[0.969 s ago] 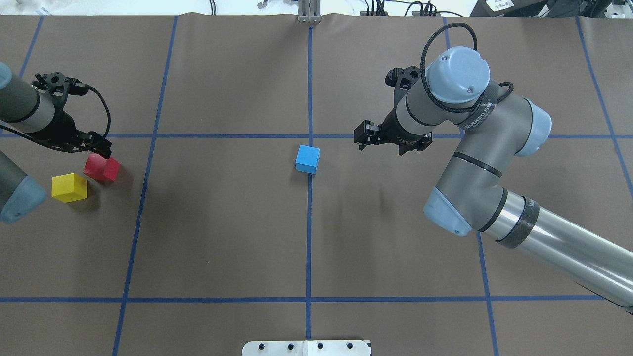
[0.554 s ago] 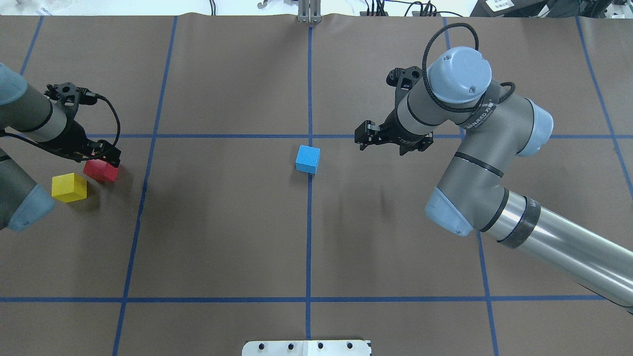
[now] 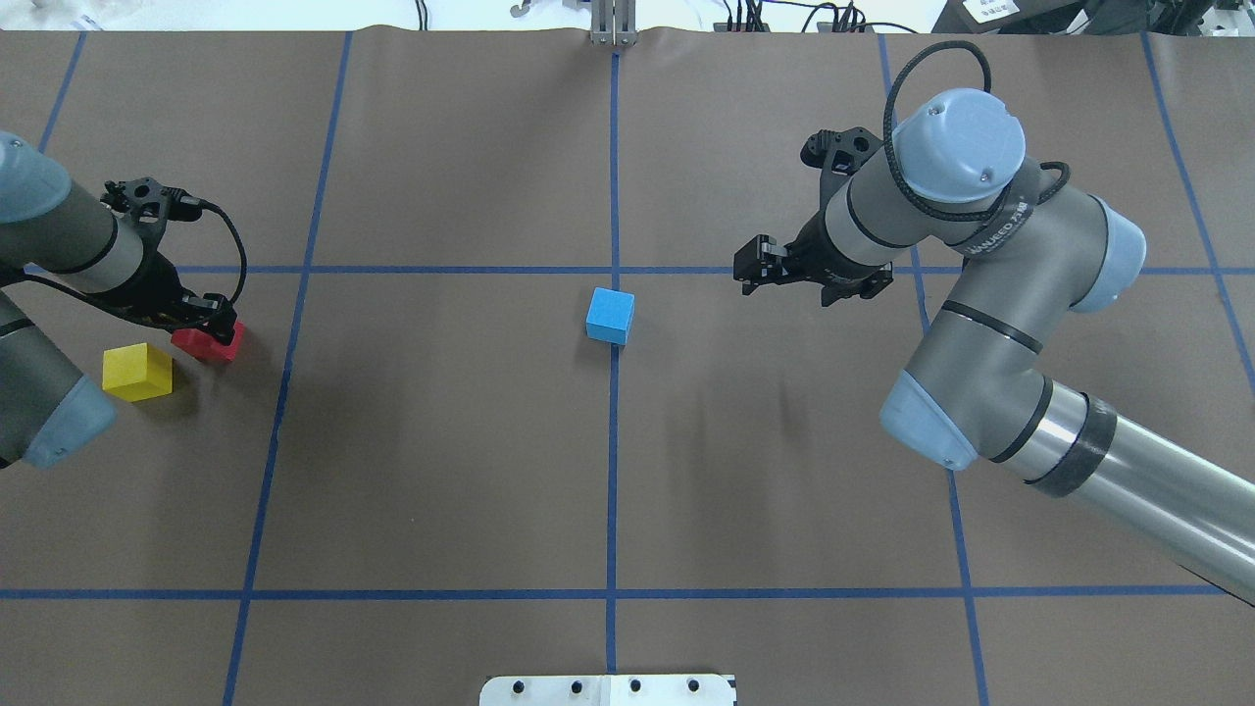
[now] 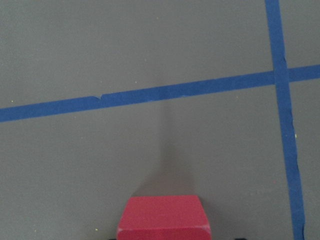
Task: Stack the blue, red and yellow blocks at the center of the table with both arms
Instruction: 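Close the left gripper on the red cube while the right arm withdraws, then carry the red cube with the left gripper over the blue cube, then lower the red cube onto the blue cube and open the left gripper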
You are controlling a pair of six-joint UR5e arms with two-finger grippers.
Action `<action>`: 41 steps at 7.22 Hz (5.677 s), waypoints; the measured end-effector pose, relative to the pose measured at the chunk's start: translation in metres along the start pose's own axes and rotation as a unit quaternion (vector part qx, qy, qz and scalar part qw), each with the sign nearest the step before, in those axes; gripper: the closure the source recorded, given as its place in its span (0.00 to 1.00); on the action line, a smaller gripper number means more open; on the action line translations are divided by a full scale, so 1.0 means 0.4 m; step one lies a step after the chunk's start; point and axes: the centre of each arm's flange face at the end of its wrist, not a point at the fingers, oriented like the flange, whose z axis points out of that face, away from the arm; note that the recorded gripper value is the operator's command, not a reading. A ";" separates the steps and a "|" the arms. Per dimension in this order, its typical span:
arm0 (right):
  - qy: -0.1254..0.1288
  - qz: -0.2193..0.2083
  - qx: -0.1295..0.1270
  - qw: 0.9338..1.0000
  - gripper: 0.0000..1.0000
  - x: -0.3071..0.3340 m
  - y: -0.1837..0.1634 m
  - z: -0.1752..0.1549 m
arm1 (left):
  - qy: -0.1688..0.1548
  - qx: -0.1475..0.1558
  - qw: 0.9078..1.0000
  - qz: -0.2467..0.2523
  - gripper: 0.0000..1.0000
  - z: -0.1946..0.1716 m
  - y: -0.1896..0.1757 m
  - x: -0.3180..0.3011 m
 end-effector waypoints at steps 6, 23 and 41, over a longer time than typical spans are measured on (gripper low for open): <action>0.049 -0.043 -0.003 0.998 0.00 0.515 -0.089 -0.146 | 0.059 0.022 0.994 -0.087 1.00 -0.298 -0.172 0.552; 0.080 -0.065 -0.012 0.995 0.00 0.718 -0.112 -0.164 | 0.003 0.006 0.999 0.046 1.00 -0.180 -0.224 1.196; 0.079 -0.062 -0.010 0.995 0.00 0.709 -0.117 -0.165 | 0.002 0.013 0.999 0.043 0.00 -0.147 -0.215 1.194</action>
